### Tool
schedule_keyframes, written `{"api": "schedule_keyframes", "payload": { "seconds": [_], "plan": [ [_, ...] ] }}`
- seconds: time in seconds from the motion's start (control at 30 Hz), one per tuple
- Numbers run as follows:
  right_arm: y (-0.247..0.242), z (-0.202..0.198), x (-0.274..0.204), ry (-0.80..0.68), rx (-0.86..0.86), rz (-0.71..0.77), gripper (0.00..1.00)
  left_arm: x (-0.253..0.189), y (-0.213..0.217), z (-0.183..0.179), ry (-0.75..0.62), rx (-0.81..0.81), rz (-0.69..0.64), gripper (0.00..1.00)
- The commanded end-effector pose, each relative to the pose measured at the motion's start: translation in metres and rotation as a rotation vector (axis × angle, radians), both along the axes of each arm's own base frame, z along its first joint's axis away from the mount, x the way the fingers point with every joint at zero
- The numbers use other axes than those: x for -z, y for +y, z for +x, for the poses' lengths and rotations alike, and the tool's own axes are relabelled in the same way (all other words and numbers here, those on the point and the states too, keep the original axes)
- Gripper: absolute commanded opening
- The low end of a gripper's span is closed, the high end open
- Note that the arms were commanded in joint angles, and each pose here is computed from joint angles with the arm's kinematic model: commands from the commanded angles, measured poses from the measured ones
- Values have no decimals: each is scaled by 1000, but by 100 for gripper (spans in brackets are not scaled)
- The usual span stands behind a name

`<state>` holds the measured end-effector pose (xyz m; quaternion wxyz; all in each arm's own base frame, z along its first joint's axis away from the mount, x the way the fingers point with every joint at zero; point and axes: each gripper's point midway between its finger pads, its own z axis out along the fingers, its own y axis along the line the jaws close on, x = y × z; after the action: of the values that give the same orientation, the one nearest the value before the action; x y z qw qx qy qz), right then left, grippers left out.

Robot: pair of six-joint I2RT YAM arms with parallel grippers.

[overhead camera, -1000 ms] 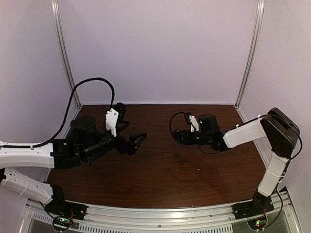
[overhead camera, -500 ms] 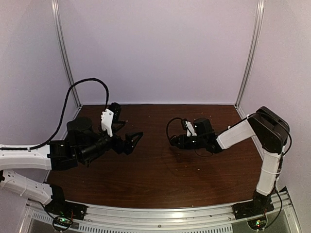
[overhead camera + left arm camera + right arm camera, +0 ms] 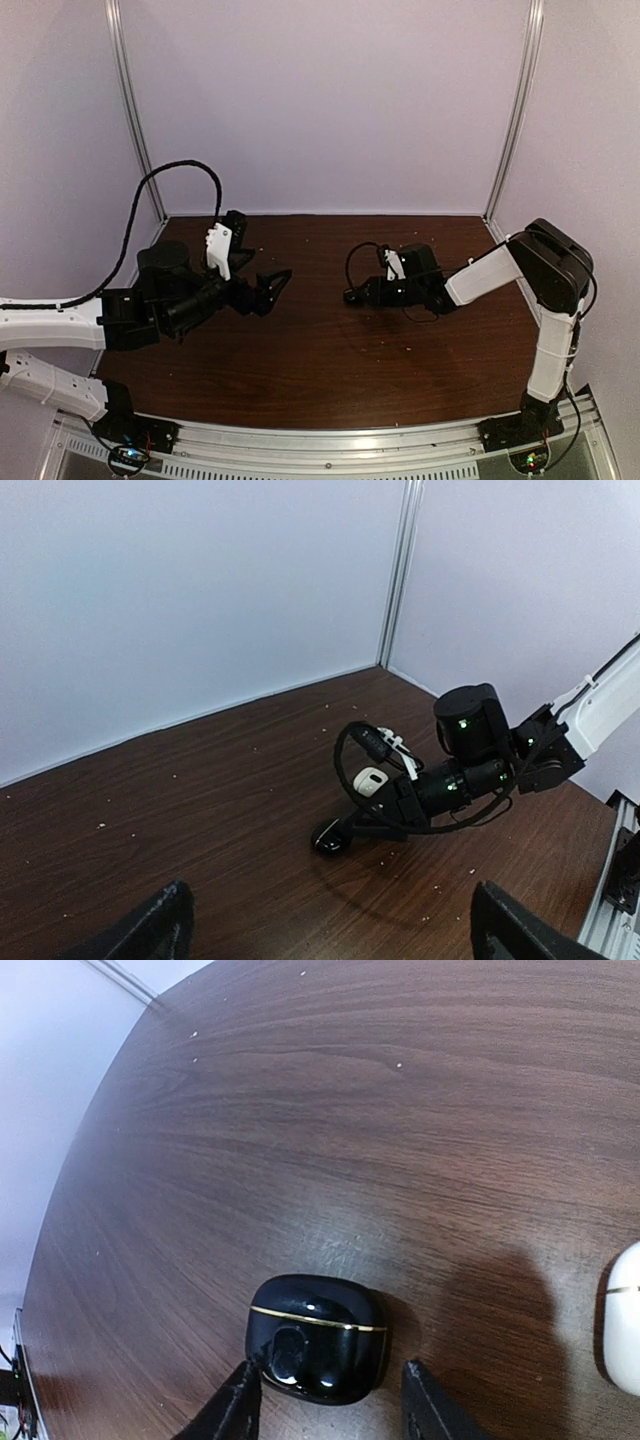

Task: Insert the wireless bluetooth earbuds into the charging case
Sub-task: Place the charging case with the earbuds at the center of the board, then reset both arms

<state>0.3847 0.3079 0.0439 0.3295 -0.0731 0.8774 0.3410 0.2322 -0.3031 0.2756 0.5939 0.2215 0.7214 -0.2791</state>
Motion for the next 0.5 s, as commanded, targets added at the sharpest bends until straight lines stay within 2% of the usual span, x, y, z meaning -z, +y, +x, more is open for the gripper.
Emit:
{"api": "schedule_keyframes", "payload": {
  "seconds": [0.0, 0.1, 0.13, 0.17, 0.2, 0.23, 0.27, 0.47],
  "plan": [
    [-12, 13, -29, -72, 44, -6, 51, -7, 7, 8, 2, -37, -31, 98],
    [-16, 13, -47, -109, 42, -8, 56, -3, 9, 14, 37, -47, -31, 98],
    [-18, 12, -53, -121, 39, -10, 61, -1, 10, 18, 59, -50, -35, 98],
    [-19, 11, -57, -128, 35, -17, 72, 2, 12, 22, 83, -49, -38, 98],
    [-20, 10, -64, -140, 29, -20, 77, 4, 15, 26, 106, -56, -41, 98],
    [-22, 10, -72, -154, 24, -22, 92, 6, 18, 31, 127, -67, -43, 98],
    [-25, 9, -81, -177, 21, -18, 99, 8, 24, 38, 141, -86, -47, 98],
    [-52, 7, -129, -274, 85, -22, 100, 9, 59, 69, 198, -171, -49, 98]
  ]
}}
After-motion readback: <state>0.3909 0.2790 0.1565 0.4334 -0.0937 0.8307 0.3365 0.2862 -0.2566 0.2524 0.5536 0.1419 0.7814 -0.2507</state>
